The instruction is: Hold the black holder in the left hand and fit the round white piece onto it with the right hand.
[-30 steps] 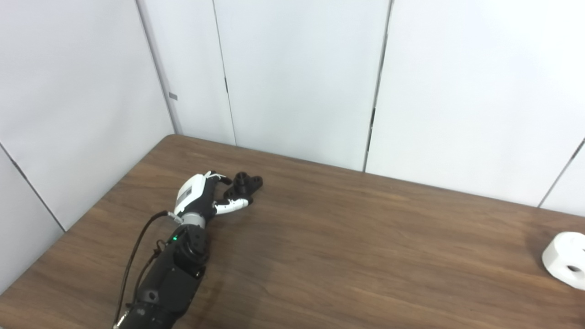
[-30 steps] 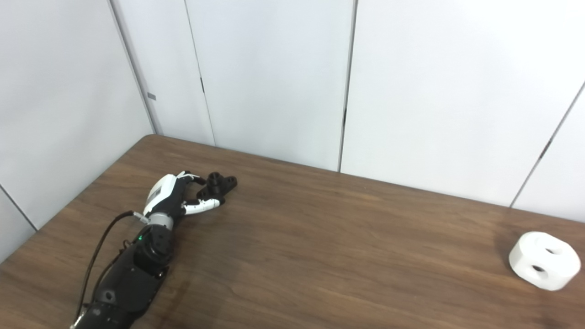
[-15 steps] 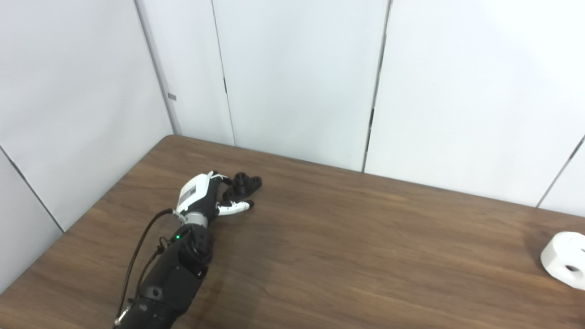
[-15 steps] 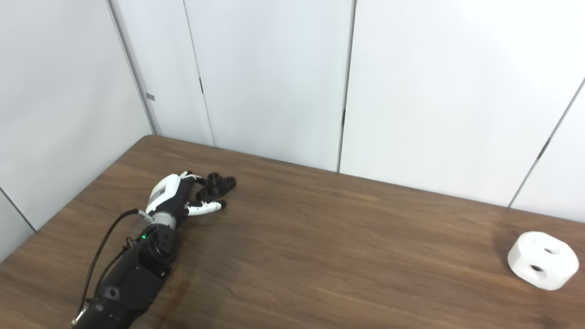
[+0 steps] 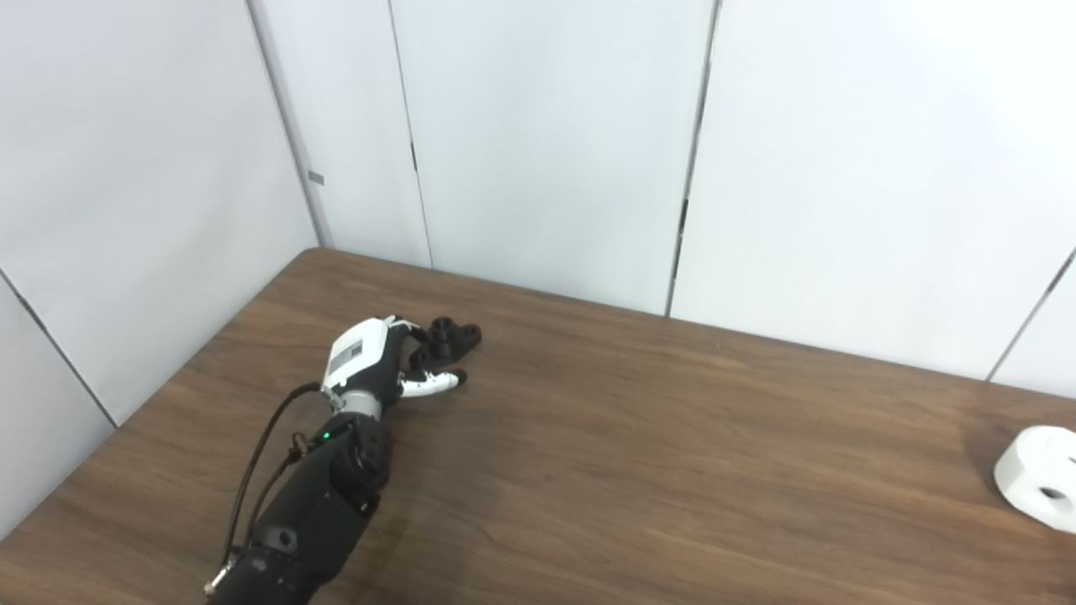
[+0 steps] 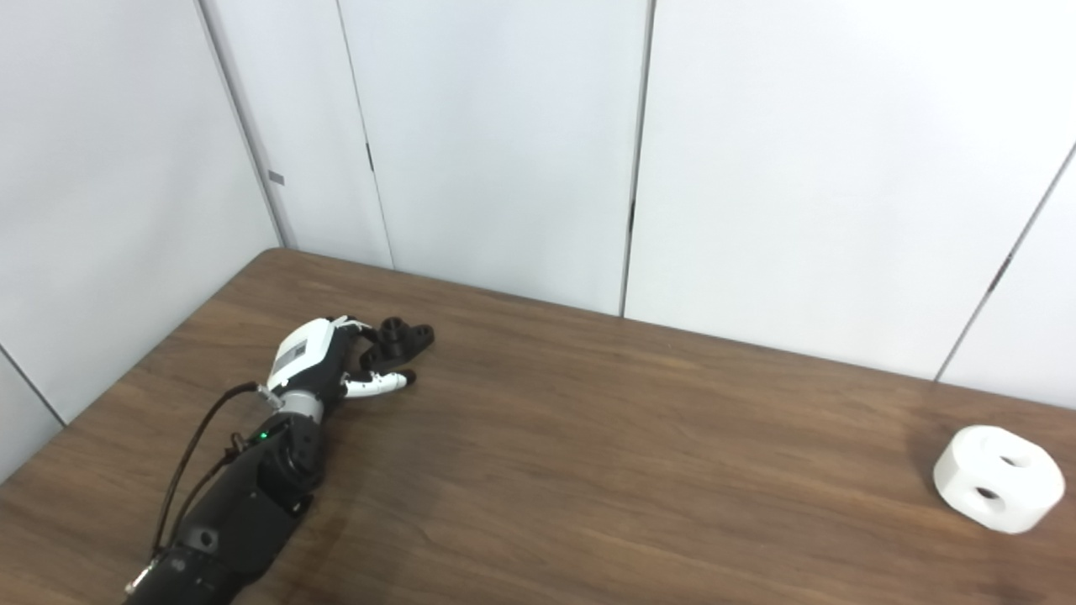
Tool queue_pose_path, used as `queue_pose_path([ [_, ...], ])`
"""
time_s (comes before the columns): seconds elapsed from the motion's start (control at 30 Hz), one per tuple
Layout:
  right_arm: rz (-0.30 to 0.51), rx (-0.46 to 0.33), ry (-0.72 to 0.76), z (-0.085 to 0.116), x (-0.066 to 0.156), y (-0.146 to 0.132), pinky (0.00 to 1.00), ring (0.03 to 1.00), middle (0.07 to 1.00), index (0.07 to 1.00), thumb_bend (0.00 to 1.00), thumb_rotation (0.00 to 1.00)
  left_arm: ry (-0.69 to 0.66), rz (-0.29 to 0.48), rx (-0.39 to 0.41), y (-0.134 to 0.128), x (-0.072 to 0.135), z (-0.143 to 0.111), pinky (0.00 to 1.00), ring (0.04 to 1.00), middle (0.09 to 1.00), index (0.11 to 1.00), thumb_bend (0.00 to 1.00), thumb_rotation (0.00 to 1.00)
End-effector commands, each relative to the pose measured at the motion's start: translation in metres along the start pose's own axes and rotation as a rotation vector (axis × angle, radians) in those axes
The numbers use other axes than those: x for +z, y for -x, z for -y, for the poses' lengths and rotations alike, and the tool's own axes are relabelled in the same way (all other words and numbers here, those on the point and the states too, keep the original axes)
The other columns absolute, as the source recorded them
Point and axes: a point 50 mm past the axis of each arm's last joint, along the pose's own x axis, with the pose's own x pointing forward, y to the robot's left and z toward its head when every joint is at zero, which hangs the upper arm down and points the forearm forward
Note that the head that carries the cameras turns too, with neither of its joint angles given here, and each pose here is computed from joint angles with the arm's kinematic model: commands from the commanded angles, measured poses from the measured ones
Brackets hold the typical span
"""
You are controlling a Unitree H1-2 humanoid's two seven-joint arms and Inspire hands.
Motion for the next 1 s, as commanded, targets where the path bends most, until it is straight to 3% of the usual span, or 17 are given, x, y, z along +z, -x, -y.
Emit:
queue_pose_path([
  [0.0,-0.075,-0.004,-0.035,-0.007,-0.013,0.016,1.00,1.000,1.000,1.000,0.74,1.00,-0.017,0.024,0.041,-0.006,0.003,-0.013,1.00,1.000,0.924,0.647,0.83,0.29],
  [0.03,-0.076,-0.003,-0.035,-0.006,-0.013,0.016,1.00,1.000,1.000,1.000,0.74,1.00,-0.009,0.027,0.048,-0.006,0.002,-0.013,1.00,0.997,0.915,0.617,0.82,0.25],
  [0.07,-0.075,-0.001,-0.033,-0.006,-0.013,0.016,1.00,1.000,1.000,1.000,0.74,1.00,0.002,0.029,0.059,-0.006,0.002,-0.012,1.00,0.992,0.905,0.543,0.64,0.15],
  [0.17,-0.076,-0.003,-0.035,-0.005,-0.013,0.016,1.00,1.000,1.000,1.000,0.74,1.00,0.024,0.035,0.097,-0.006,0.001,-0.010,1.00,0.958,0.855,0.493,0.54,0.07],
  [0.73,-0.074,-0.007,-0.040,-0.004,-0.013,0.015,1.00,1.000,1.000,1.000,0.76,1.00,0.051,0.075,0.150,-0.007,0.002,-0.003,1.00,0.903,0.793,0.485,0.52,0.05],
  [0.97,-0.078,-0.007,-0.042,-0.006,-0.012,0.014,1.00,1.000,1.000,0.997,0.77,1.00,0.083,0.107,0.100,0.003,0.012,0.000,0.99,0.912,0.801,0.485,0.52,0.05],
])
